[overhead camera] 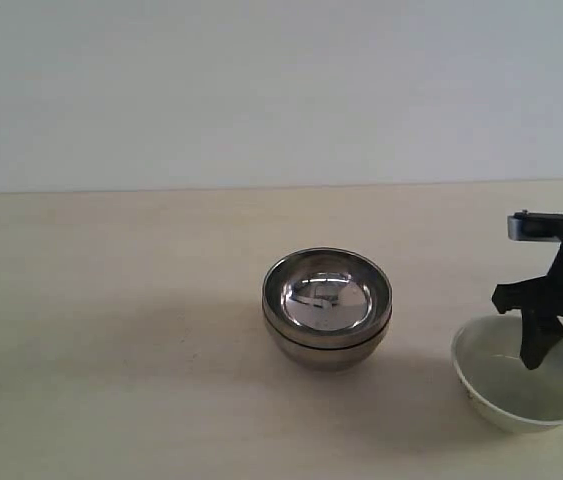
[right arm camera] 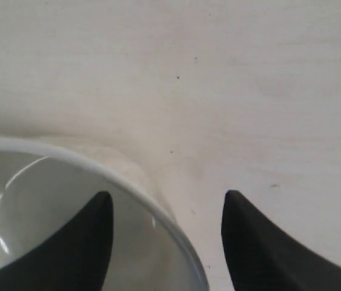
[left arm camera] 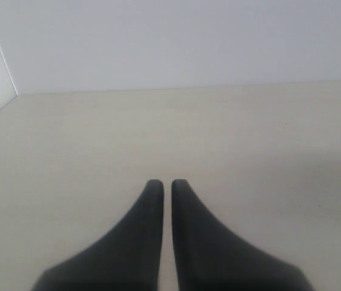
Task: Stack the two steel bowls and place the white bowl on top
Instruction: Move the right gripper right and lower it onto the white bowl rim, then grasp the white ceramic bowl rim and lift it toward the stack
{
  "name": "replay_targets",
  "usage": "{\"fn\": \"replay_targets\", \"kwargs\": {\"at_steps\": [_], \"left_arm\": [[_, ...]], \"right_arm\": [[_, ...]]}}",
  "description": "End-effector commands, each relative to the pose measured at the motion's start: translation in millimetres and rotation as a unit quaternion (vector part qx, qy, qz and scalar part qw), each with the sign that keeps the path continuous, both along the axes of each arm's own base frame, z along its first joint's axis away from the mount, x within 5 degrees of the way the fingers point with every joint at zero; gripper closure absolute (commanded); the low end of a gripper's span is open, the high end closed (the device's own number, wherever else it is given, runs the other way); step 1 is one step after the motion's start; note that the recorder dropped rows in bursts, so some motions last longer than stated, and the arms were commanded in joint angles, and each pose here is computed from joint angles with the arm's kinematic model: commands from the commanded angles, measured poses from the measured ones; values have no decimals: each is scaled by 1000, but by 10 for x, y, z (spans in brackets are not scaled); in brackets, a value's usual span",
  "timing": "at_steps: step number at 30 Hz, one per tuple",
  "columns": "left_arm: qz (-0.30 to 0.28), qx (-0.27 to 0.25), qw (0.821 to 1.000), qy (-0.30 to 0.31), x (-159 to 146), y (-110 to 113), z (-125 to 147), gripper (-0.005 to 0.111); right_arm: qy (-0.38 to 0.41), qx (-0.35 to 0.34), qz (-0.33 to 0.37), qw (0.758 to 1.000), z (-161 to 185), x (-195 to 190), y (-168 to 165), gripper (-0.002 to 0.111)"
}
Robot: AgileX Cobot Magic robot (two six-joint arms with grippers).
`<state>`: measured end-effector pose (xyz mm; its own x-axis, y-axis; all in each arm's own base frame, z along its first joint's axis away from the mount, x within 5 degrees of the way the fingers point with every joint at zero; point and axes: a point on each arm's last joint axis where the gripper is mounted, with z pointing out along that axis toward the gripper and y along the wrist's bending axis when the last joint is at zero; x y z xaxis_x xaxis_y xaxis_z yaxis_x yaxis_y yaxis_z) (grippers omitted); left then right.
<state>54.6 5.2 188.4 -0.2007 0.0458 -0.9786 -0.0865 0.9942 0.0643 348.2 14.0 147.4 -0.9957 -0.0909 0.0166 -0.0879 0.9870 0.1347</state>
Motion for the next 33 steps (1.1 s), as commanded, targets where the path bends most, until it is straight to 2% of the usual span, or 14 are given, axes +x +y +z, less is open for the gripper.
{"fn": "replay_targets", "kwargs": {"at_steps": [1, 4, 6, 11, 18, 28, 33], "left_arm": [[1, -7, 1000, 0, -1, -1, -10, 103], [1, -7, 1000, 0, -1, -1, -10, 103], [1, -7, 1000, 0, -1, -1, -10, 103], [1, -7, 1000, 0, -1, -1, -10, 103], [1, -7, 1000, 0, -1, -1, -10, 103], [1, -7, 1000, 0, -1, -1, -10, 103], [1, -7, 1000, 0, -1, -1, -10, 103]], "right_arm": [[7, 5, -6, 1000, -88, 10, -11, 61], [6, 4, -6, 1000, -119, 20, -12, 65], [7, 4, -6, 1000, -129, 21, -12, 73], [3, 4, -2, 1000, -130, 27, -13, 108], [6, 6, 14, 1000, -84, 9, -14, 108], [-68, 25, 6, 997, 395, 48, 16, 108], [-108, 103, 16, 989, 681, 41, 155, 108]]}}
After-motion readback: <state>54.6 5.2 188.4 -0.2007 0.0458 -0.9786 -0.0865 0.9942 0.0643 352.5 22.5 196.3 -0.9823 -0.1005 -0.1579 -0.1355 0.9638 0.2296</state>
